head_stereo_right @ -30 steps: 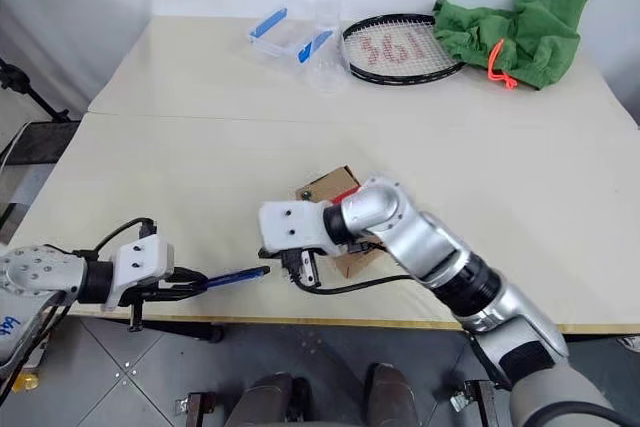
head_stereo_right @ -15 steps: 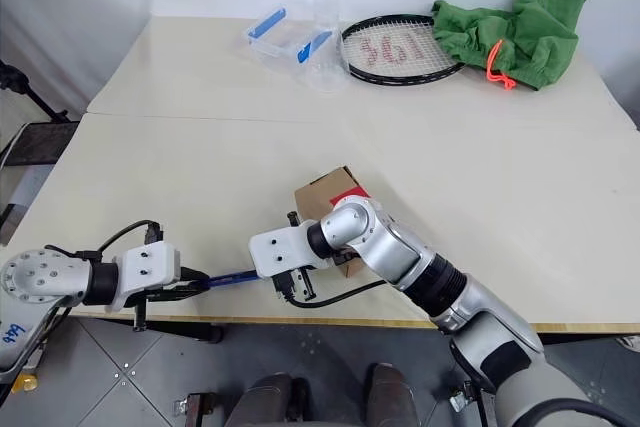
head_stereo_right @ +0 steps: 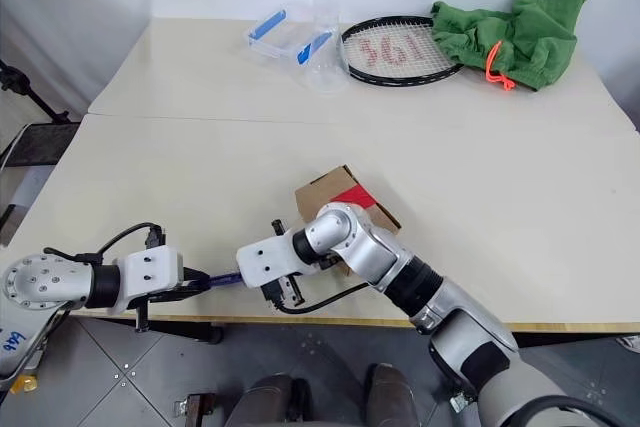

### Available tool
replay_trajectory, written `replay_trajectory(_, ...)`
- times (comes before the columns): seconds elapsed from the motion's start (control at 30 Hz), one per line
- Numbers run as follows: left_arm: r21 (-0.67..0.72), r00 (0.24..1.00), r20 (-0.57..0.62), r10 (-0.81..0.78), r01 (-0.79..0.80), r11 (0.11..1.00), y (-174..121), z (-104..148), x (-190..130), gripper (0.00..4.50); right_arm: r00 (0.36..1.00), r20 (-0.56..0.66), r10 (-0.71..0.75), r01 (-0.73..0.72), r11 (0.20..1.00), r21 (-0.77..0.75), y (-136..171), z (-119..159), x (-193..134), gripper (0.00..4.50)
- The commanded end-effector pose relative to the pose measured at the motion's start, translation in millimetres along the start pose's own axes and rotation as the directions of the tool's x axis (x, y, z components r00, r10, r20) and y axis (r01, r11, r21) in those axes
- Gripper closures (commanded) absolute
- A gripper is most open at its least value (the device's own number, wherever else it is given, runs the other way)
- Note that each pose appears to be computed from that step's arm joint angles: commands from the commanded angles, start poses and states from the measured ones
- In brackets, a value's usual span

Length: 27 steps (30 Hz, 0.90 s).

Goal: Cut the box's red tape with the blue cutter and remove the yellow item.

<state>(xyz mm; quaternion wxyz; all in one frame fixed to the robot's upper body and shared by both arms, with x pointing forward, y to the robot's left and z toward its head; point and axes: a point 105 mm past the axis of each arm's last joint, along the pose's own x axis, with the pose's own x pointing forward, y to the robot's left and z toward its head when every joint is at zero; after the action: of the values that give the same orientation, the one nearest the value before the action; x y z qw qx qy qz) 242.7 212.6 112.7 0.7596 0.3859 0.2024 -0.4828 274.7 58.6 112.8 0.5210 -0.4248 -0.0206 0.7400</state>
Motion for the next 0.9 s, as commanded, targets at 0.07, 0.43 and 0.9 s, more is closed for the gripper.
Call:
replay_trajectory(0.07,0.026,1.0,0.009,-0.028,0.028,0.999,-10,2,7,4.1,0.999,0.003,-0.037,0.037,0.999,-0.03,-12,6,1,4.49)
replay_trajectory(0.43,0.059,0.999,-0.02,-0.03,0.031,0.998,-13,-4,7,4.1,1.0,0.019,-0.023,0.025,0.997,-0.077,-9,18,-27,4.49)
replay_trajectory(0.9,0.064,1.0,-0.018,-0.023,0.024,0.998,-10,-3,9,4.1,0.999,-0.032,-0.015,0.013,0.998,-0.053,-5,-6,-9,4.49)
